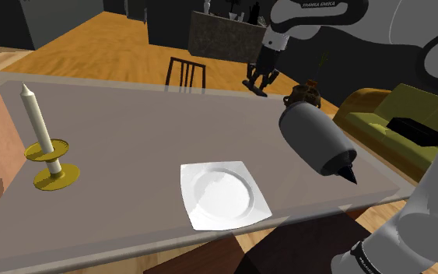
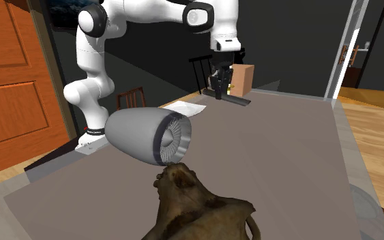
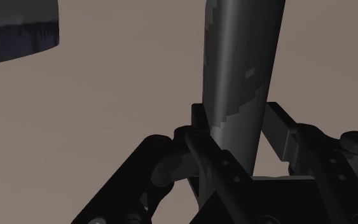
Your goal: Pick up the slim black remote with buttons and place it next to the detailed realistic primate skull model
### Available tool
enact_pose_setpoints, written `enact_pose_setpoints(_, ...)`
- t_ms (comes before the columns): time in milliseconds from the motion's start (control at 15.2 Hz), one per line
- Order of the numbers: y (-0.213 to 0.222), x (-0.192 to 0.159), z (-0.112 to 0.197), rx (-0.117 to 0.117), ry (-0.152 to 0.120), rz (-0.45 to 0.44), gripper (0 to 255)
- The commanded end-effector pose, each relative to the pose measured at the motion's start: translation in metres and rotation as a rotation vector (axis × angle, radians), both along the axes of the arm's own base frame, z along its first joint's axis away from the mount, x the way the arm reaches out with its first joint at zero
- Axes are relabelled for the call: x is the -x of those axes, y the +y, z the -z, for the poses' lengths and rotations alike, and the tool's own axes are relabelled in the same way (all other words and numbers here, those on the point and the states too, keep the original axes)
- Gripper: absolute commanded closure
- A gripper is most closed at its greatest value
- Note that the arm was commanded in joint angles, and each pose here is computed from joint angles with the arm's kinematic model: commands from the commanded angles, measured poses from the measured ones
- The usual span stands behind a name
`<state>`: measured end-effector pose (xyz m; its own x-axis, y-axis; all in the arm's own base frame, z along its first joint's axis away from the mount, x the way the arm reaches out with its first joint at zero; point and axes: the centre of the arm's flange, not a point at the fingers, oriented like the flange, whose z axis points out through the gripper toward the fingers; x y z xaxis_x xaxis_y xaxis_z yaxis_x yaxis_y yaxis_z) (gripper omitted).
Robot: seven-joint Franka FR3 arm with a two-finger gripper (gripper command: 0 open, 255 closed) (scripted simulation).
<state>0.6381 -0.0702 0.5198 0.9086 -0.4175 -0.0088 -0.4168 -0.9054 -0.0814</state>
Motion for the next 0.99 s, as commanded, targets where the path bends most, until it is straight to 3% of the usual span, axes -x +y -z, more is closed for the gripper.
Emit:
enact_pose_setpoints(0,0.000,0.000,-0.011,0.000,0.000,0.000,255)
enact_pose_setpoints(594,0.000,0.000,-0.058,0.000,0.000,0.000,255)
enact_pose_setpoints(924,-0.060,0.026,-0.058,0.000,0.000,0.000,255)
